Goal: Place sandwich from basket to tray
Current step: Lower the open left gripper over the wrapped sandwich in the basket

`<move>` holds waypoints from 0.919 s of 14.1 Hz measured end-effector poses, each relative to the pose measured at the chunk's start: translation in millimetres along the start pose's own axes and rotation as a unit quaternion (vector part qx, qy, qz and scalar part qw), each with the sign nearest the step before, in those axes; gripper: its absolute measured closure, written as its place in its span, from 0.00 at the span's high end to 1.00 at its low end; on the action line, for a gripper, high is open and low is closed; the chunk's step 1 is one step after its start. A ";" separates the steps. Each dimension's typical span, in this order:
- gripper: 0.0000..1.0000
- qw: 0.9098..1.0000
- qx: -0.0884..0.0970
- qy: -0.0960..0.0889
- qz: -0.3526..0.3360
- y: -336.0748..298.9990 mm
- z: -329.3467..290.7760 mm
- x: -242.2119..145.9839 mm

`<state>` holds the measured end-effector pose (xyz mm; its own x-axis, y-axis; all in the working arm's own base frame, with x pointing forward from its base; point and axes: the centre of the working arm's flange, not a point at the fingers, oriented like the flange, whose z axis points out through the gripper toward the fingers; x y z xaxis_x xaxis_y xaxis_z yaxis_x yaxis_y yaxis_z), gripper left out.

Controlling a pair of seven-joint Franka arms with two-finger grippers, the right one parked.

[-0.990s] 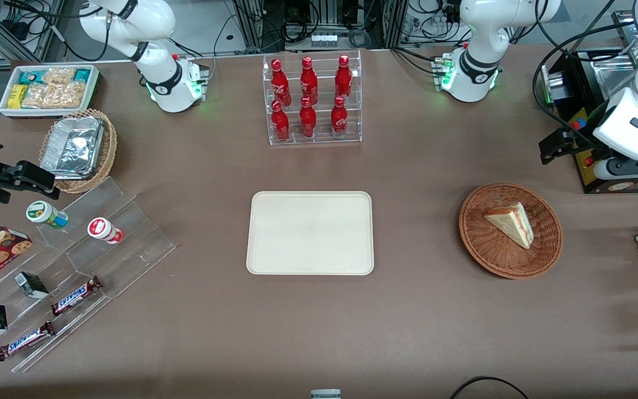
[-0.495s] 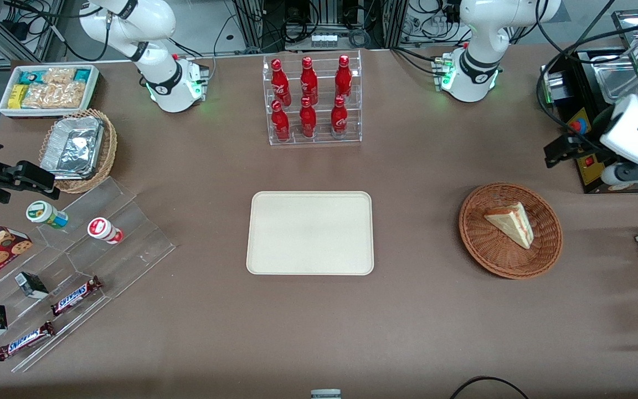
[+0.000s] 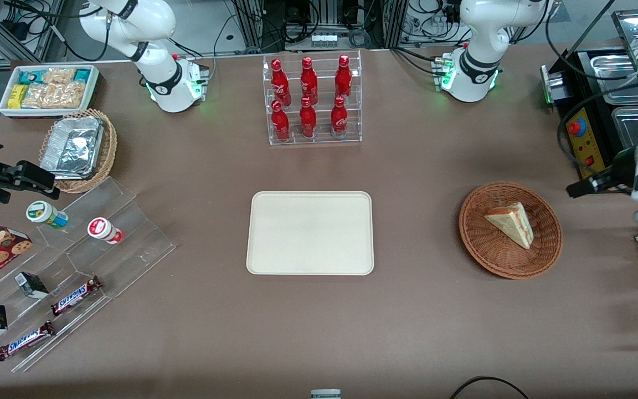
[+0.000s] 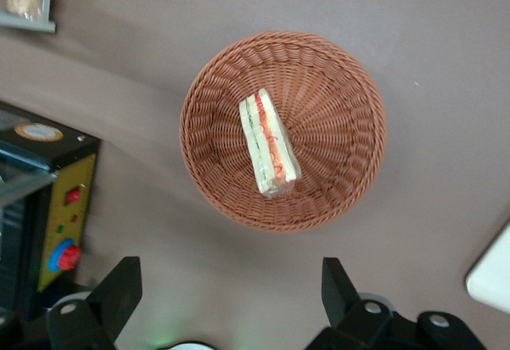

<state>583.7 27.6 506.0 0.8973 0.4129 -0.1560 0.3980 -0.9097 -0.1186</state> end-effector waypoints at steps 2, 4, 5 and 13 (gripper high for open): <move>1.00 0.999 0.004 -0.003 -0.048 4.6 37.3 3.1; 1.00 0.997 0.004 -0.002 -0.082 7.3 75.6 4.0; 1.00 0.995 0.002 0.002 -0.103 8.7 94.8 4.0; 1.00 0.977 -0.024 0.030 -0.208 17.4 233.8 -4.1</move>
<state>542.4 20.4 275.3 0.6647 0.7457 -0.0453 0.7384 -0.6650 -0.1124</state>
